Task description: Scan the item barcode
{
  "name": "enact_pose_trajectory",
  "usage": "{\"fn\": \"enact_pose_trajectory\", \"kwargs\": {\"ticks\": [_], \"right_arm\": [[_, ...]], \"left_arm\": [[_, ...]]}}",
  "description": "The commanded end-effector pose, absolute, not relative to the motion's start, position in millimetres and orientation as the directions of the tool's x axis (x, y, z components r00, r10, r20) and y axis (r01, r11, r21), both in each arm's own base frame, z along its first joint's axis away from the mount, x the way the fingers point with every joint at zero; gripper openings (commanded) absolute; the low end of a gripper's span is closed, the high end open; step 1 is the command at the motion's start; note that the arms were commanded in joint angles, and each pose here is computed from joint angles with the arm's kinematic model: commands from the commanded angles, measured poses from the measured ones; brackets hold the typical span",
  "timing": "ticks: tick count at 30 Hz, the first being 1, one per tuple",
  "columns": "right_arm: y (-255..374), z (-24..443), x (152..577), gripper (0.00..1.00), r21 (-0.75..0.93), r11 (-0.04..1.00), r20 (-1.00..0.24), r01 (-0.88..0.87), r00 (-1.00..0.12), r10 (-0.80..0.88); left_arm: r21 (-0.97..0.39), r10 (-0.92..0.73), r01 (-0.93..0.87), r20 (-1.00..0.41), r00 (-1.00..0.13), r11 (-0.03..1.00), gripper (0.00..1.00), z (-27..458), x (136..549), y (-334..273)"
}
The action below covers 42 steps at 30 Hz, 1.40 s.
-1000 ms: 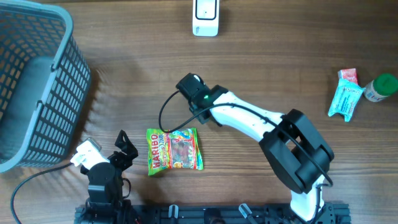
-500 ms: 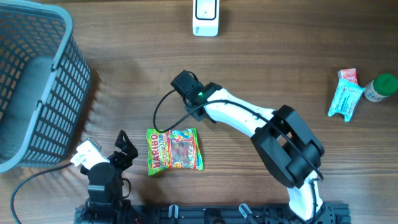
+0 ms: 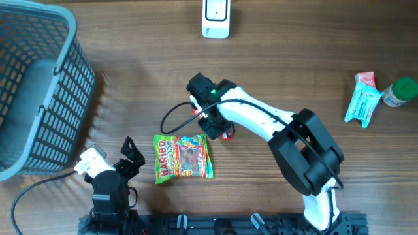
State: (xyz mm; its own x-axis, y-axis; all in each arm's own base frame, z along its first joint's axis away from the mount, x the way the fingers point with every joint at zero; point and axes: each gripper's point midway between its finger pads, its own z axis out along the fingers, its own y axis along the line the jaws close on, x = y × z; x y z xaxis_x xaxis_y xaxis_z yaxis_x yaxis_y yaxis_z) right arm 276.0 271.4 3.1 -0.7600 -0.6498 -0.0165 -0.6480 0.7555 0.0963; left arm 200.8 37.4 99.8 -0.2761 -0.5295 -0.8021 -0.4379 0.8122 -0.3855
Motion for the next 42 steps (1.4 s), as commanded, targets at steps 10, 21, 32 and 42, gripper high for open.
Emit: {"fn": "enact_pose_trajectory", "kwargs": {"ticks": [10, 21, 32, 42], "right_arm": [[344.9, 171.2, 243.8, 0.04, 0.856, 0.24, -0.275, -0.459, -0.795, -0.541], [349.6, 236.7, 236.7, 0.04, 0.921, -0.155, -0.387, -0.359, -0.782, -0.489], [345.3, 256.0, 238.0, 0.05, 0.946, -0.209, -0.321, -0.247, -0.807, -0.497], [345.1, 255.3, 240.3, 0.04, 0.942, -0.21, -0.334, -0.263, -0.805, -0.49]], "left_arm": [[-0.394, -0.536, -0.438, -0.801, -0.266, 0.808, 1.0, 101.2, 200.6, 37.9], [-0.395, -0.536, -0.438, -0.801, -0.266, 0.808, 1.0, 101.3, 200.6, 37.9], [-0.394, -0.536, -0.438, -0.801, -0.266, 0.808, 1.0, 101.2, 200.6, 37.9], [-0.394, -0.536, -0.438, -0.801, -0.266, 0.808, 1.0, 101.2, 200.6, 37.9]]}}
